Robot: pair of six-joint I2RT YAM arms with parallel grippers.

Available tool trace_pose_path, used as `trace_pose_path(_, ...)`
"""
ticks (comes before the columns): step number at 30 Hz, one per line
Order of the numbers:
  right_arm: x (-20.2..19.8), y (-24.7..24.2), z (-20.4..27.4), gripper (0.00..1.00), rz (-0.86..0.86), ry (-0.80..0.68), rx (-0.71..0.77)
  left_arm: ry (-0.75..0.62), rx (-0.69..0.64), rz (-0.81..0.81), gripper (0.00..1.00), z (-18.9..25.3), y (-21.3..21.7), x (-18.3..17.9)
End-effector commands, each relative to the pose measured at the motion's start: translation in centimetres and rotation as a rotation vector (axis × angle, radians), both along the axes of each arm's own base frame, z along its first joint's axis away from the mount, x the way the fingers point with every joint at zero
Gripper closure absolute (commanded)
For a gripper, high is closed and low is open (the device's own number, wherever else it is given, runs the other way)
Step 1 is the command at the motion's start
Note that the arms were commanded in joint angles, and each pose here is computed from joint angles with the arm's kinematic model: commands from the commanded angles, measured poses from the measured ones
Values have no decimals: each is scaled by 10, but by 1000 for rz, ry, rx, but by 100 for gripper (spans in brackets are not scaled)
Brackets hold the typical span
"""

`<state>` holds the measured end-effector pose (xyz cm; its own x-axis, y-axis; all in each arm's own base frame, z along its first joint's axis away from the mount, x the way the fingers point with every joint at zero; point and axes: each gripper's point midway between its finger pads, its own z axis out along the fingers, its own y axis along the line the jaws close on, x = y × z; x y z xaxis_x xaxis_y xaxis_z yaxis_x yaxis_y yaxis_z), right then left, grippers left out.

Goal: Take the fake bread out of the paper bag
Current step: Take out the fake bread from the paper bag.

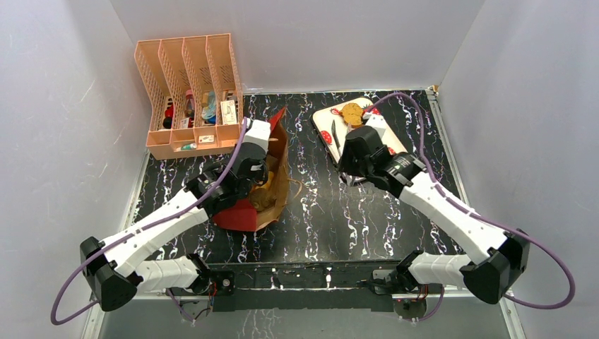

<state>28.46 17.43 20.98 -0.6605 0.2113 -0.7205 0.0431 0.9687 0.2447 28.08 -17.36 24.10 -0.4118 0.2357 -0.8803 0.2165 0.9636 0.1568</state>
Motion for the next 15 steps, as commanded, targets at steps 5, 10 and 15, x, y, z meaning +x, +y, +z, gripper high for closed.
trace_pose_path(5, -13, -3, 102, 92, 56, -163, 109, -8, -42, -66, 100, -6, -24, 4)
trace_pose_path(10, -28, -5, 139, 93, 103, -176, 145, -39, -64, -72, 100, 3, -34, 7)
trace_pose_path(15, -45, 1, 162, 94, 173, -158, 196, -80, -76, -62, 100, 15, -42, 14)
